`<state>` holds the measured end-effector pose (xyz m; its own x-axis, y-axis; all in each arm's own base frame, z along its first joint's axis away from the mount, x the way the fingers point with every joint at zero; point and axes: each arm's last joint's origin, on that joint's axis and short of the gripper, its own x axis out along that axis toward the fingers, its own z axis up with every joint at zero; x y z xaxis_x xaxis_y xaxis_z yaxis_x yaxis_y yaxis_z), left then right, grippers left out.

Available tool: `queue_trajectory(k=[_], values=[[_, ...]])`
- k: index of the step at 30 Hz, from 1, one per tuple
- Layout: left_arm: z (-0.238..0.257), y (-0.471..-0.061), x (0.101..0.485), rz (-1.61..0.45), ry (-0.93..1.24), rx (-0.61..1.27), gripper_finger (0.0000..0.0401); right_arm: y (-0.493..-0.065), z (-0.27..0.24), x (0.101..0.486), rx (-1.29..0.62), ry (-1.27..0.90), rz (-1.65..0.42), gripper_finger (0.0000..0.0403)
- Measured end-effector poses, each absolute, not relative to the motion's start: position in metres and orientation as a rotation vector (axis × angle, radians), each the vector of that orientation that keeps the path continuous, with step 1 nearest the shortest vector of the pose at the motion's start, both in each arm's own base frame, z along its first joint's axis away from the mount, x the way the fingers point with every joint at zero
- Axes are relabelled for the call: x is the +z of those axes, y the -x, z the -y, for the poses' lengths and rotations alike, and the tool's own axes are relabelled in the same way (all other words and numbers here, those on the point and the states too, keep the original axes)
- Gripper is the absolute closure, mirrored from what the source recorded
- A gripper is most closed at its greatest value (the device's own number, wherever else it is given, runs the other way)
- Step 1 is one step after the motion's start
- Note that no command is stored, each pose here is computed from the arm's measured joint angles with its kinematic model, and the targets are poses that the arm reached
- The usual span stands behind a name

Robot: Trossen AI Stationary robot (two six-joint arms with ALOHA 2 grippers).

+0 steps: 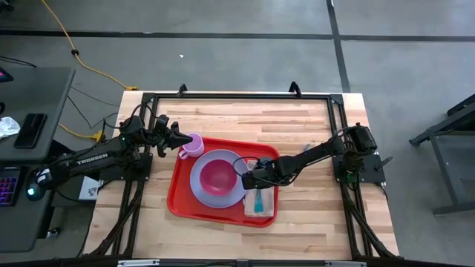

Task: Set up tray
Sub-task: Adjust the utensils on the gray napkin

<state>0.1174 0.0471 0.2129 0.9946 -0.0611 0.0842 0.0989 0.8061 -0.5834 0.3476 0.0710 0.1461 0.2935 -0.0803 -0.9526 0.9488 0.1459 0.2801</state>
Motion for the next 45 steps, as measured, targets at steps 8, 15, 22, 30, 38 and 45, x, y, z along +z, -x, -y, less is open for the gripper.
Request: queue_trajectory(k=[8, 15, 22, 30, 38, 45], values=[[-0.047, -0.117, 0.213, 0.064, 0.628, -0.081, 0.0339, -0.351, -0.071, 0.149, -0.931, -1.161, -0.969, 0.0403], [-0.047, -0.117, 0.213, 0.064, 0.628, -0.079, 0.0339, -0.355, -0.067, 0.152, -0.917, -1.149, -0.952, 0.0403], [-0.047, -0.117, 0.213, 0.065, 0.628, -0.078, 0.0339, -0.355, -0.066, 0.152, -0.917, -1.149, -0.954, 0.0403], [-0.047, -0.117, 0.213, 0.065, 0.628, -0.078, 0.0339, -0.357, -0.067, 0.153, -0.889, -1.155, -0.951, 0.0403], [-0.048, -0.117, 0.213, 0.07, 0.629, -0.064, 0.0339, -0.359, -0.067, 0.154, -0.855, -1.14, -0.949, 0.0403], [-0.048, -0.117, 0.213, 0.071, 0.629, -0.063, 0.0339, -0.356, -0.067, 0.154, -0.874, -1.13, -0.989, 0.0403]])
